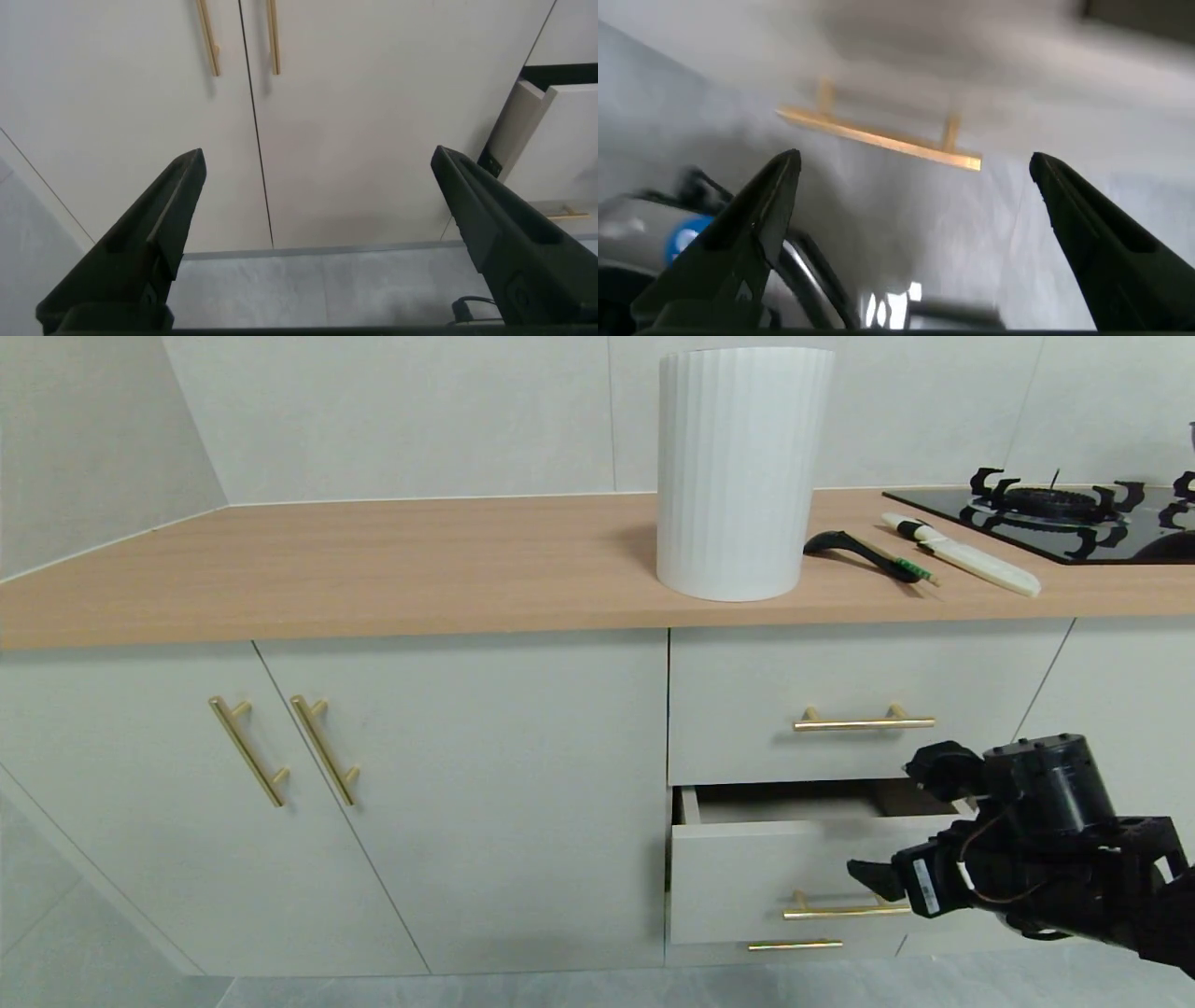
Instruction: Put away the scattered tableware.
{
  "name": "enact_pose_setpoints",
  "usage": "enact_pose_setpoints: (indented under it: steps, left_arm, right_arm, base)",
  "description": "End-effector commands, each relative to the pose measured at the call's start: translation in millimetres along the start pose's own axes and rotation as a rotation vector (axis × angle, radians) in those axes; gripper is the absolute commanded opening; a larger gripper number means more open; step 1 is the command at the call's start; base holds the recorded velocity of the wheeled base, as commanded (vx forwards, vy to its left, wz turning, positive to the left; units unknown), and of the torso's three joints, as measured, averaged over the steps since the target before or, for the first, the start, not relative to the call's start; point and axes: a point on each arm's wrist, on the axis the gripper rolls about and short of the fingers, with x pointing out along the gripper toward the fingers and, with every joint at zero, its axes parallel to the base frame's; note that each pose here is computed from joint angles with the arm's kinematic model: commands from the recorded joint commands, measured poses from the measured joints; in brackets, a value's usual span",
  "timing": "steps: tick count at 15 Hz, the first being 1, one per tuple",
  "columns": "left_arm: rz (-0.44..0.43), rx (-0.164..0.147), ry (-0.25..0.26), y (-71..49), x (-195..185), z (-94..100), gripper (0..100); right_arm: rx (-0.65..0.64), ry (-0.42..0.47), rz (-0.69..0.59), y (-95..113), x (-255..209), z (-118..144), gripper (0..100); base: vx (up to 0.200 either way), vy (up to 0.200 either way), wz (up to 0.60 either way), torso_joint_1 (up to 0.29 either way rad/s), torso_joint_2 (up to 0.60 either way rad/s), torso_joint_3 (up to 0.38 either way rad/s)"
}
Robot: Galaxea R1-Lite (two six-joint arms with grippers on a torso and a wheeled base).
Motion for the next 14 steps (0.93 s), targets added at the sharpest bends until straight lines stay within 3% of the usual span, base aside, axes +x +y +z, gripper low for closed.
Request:
enact_pose_setpoints:
  steps: [1,6,14]
  left_arm:
    - [0.0,0.0,0.001,0.0,0.1,0.0,100]
    - [0.0,0.0,0.001,0.0,0.1,0.0,100]
    - [0.0,0.0,0.001,0.0,0.1,0.0,100]
  right_arm:
    - [0.016,-0.105,0.007,0.7,-10.1,13.3,100]
    - [0.051,-0.158,-0.086,3.2,38.3,4.6,100]
    - [0.101,-0.218,-0.126,6.9,90.5,-14.0,100]
  base:
    - [0.0,0.0,0.0,0.0,0.0,0.0]
    - [0.0,0.0,0.0,0.0,0.0,0.0]
    - [0.0,0.0,0.0,0.0,0.0,0.0]
